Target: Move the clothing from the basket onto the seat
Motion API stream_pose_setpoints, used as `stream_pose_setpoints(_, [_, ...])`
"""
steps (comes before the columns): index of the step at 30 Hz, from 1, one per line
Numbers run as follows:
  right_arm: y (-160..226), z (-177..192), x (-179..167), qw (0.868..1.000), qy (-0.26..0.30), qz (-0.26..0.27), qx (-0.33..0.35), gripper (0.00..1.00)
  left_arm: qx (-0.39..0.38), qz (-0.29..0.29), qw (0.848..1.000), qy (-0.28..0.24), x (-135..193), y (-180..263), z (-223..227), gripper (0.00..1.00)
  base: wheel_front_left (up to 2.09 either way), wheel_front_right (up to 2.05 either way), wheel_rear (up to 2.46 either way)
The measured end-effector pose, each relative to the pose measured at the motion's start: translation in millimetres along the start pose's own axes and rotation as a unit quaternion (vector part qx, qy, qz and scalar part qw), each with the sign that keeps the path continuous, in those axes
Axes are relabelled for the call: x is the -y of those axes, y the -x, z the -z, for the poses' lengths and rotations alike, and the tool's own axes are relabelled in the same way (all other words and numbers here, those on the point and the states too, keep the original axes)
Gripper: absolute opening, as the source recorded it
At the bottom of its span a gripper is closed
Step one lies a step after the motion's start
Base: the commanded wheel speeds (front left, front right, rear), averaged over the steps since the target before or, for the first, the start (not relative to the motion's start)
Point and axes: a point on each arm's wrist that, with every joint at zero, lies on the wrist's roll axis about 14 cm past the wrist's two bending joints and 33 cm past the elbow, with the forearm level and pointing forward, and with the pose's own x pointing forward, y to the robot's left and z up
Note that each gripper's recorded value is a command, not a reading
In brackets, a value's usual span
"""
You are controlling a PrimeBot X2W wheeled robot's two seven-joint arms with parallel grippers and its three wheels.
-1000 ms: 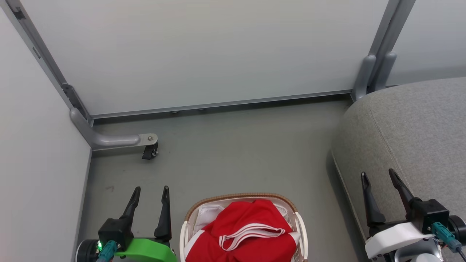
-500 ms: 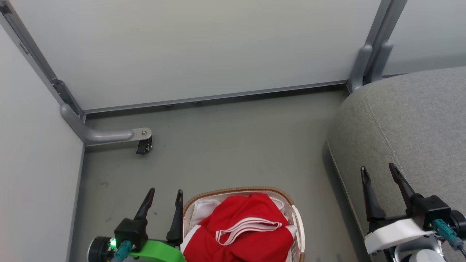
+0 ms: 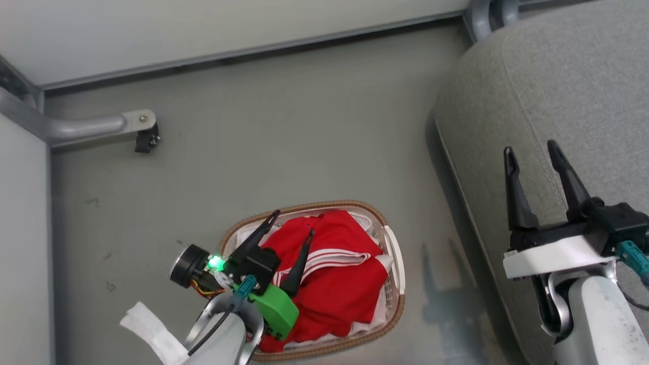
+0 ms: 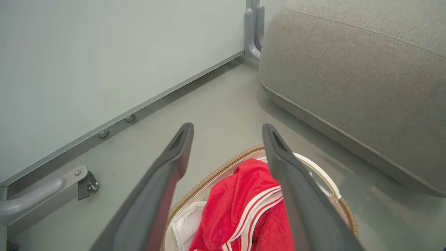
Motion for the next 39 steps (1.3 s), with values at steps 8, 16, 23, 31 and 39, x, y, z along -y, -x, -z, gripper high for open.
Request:
stream_pose_setpoints(8, [-21,27,16,1.0,-0.007,0.018,-0.018,1.0,-0.147,0.109,0.981,-0.061,16,-14,102,1.0,0.0,0.0,0.0])
stream_pose_setpoints(16, [-27,66,32,0.997,-0.019,0.036,-0.059,1.0,-0.247,0.154,0.952,-0.09,9,-26,185,1.0,0.0,0.0,0.0])
stream_pose_setpoints(23, [-21,90,45,0.994,-0.022,0.054,-0.09,1.0,-0.275,0.188,0.938,-0.099,18,-44,223,1.0,0.0,0.0,0.0])
stream_pose_setpoints(31, [-10,102,63,0.99,-0.012,0.078,-0.113,1.0,-0.296,0.194,0.928,-0.113,23,-58,255,1.0,0.0,0.0,0.0])
stream_pose_setpoints(39, [-5,105,74,0.988,-0.008,0.093,-0.12,1.0,-0.284,0.141,0.944,-0.094,10,-80,255,1.0,0.0,0.0,0.0])
